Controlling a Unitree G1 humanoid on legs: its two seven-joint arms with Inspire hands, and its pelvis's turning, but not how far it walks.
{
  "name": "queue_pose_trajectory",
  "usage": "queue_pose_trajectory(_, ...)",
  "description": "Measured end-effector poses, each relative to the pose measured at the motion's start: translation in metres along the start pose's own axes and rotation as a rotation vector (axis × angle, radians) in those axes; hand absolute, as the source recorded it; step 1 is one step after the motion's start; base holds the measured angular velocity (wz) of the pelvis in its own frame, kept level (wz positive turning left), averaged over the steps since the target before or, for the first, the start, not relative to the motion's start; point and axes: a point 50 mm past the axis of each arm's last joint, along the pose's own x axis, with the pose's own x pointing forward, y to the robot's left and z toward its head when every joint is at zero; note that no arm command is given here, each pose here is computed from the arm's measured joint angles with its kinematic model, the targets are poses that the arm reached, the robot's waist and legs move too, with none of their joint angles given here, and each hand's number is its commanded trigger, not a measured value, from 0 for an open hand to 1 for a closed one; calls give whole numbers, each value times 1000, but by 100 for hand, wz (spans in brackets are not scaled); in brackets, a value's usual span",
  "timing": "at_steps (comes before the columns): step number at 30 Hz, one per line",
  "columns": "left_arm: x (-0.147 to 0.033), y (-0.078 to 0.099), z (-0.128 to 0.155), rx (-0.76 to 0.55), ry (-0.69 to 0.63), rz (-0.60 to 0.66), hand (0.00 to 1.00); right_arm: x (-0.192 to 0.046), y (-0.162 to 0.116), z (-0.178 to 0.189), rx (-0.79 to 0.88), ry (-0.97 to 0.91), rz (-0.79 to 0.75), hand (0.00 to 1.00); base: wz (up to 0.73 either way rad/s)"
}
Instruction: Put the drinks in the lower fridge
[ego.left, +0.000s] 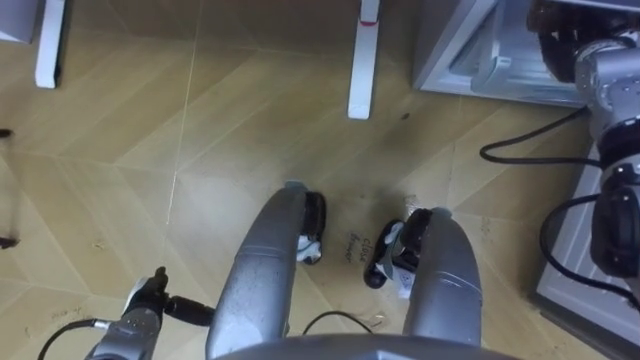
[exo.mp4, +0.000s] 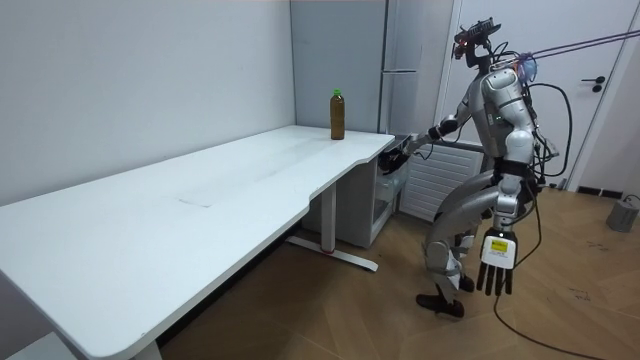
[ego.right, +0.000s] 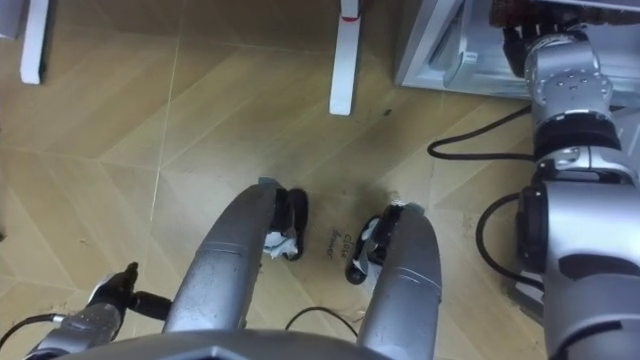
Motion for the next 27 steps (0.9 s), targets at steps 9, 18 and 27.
queue_pose_trajectory(9, -1, 0, 0, -21, -27, 5, 0, 0, 0, 0, -2, -1, 0, 0, 0)
queue_pose_trajectory(18, -3, -1, -13, -22, 9, 2, 0, 0, 0, 1, -2, -2, 5, 0, 0)
queue_pose_trajectory(27, -5, -2, -20, -54, 20, -1, 0, 1, -8, -1, 32, 16, 23, 0, 0)
